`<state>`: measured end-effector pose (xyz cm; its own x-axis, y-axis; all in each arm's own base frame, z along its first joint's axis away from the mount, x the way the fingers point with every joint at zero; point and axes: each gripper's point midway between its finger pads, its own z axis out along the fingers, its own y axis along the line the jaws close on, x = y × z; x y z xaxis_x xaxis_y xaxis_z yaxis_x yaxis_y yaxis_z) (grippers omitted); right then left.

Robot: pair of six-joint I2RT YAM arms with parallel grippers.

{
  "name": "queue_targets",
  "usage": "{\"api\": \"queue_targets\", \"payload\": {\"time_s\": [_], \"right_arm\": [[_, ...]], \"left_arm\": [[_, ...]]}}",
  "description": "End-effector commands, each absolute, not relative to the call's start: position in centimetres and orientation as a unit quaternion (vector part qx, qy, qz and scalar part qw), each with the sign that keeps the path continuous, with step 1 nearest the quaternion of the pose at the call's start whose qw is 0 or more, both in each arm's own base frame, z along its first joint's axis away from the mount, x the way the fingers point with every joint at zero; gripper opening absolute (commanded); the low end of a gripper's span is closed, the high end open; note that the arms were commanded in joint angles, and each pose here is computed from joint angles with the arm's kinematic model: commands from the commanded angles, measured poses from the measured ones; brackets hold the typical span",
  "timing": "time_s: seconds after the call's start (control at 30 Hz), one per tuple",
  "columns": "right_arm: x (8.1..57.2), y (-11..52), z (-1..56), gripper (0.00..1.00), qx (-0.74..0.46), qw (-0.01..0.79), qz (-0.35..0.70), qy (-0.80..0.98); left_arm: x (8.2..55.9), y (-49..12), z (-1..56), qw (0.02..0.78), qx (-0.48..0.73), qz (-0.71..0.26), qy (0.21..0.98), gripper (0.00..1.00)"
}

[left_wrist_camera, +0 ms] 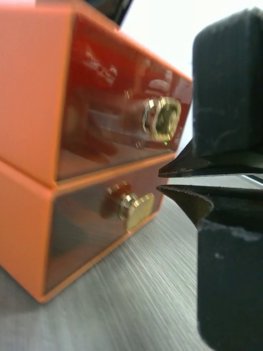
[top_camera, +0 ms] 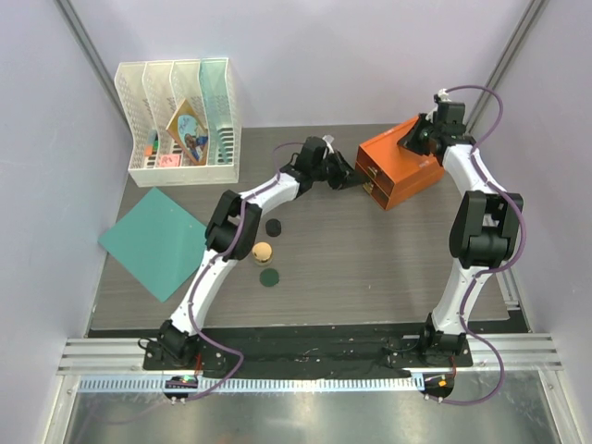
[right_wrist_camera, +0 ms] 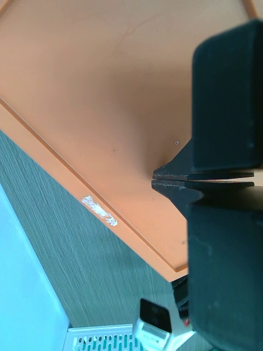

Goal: Organize the makeup

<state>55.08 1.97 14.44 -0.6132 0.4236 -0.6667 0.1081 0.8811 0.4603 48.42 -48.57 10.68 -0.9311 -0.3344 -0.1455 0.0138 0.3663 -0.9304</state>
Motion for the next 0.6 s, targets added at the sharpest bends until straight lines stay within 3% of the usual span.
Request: {"api": "queue_targets", "payload": {"time_s": [0.0,0.3,0.4,0.43,0.47,0.57], "right_arm": [[42.6,0.5,-2.8,0.01,0.198,0.113,0.086,0.97],[42.5,0.4,-2.9,0.01,0.197,0.111,0.084,0.97],[42.5,0.4,-2.9,0.01,0.197,0.111,0.084,0.97],[42.4,0.4,-2.9,0.01,0.197,0.111,0.084,0.97],[42.5,0.5,-2.9,0.01,0.197,0.112,0.086,0.97],[42.5,0.5,-2.9,0.01,0.198,0.11,0.086,0.97]], "left_arm": [[47.4,-48.2,15.1,0.159,-0.076,-0.577,0.798,0.11],[47.7,-48.2,13.0,0.152,-0.088,-0.561,0.809,0.14],[47.7,-48.4,13.7,0.165,-0.073,-0.563,0.807,0.24],[47.8,-48.4,13.8,0.168,-0.07,-0.563,0.806,0.35],[47.7,-48.4,14.0,0.171,-0.068,-0.563,0.806,0.39],[47.8,-48.5,14.4,0.185,-0.056,-0.561,0.805,0.49]]}}
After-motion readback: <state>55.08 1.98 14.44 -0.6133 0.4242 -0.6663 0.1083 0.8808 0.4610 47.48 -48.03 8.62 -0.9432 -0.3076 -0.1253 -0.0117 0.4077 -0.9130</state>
